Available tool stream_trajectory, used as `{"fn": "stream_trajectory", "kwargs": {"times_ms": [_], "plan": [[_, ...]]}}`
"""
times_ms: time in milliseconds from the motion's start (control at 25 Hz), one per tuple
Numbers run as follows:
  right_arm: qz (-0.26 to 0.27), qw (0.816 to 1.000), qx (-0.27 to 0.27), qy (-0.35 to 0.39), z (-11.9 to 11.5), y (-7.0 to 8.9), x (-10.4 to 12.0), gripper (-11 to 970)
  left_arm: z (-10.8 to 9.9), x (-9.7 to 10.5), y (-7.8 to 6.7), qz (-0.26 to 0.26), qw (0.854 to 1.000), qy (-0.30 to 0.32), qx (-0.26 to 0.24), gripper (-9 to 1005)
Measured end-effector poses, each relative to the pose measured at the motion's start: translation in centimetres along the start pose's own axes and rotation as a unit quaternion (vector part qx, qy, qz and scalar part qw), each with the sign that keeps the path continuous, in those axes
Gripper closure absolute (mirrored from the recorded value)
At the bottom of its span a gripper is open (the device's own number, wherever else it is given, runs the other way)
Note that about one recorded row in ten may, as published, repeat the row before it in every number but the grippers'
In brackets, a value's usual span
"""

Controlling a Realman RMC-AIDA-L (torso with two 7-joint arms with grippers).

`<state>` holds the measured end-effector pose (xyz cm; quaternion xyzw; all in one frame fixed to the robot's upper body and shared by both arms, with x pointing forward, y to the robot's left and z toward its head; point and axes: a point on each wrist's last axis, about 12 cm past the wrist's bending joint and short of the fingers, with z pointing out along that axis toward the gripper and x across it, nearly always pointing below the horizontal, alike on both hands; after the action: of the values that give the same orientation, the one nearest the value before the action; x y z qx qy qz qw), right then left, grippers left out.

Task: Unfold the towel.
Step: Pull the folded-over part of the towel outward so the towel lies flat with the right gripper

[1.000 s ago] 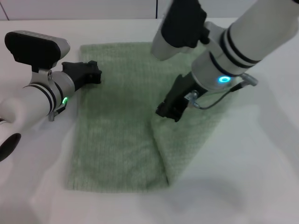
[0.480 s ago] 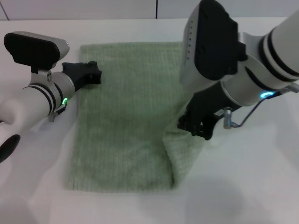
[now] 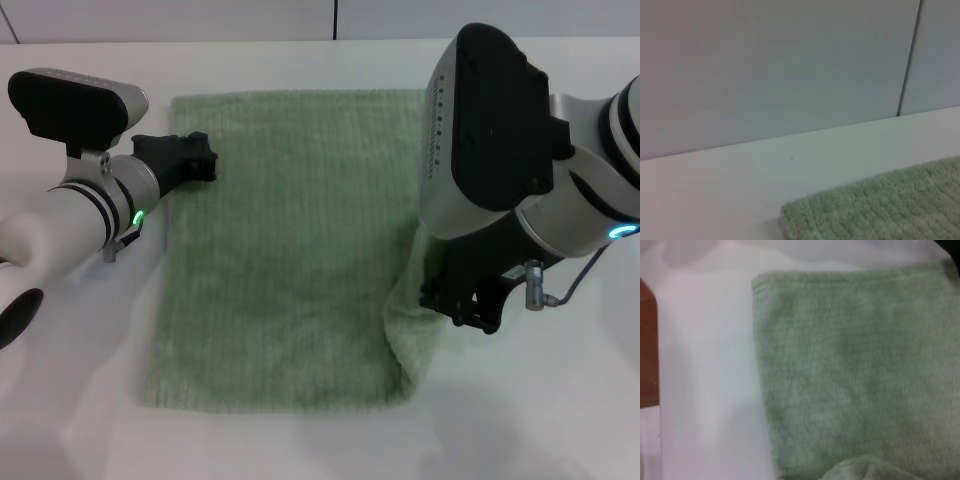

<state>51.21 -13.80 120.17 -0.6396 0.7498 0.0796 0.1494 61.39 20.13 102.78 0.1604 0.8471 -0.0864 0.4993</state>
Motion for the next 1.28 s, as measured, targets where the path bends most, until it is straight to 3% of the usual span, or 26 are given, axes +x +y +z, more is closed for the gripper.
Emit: {"fn": "stream_trajectory", "kwargs": {"times_ms": [360,880,1000,1280], "plan": [[0.004,0.997,0.000,0.076,1.8,0.8,0.2,923,0.0,0.0,0.1,0.001,1.000,0.003,-0.002,997],[-0.024,0.996,0.006,0.086,1.8,0.9,-1.0,924,0.0,-0.1,0.1,0.001,1.000,0.003,-0.002,997],[-0.033,0.996,0.009,0.085,1.6,0.8,-1.5,830,0.0,-0.1,0.1,0.001,1.000,0.002,-0.002,997],[-0.072,0.996,0.032,0.044,-0.2,1.4,-2.9,742,0.0,-0.2,0.1,-0.002,1.000,-0.001,-0.001,997]]}}
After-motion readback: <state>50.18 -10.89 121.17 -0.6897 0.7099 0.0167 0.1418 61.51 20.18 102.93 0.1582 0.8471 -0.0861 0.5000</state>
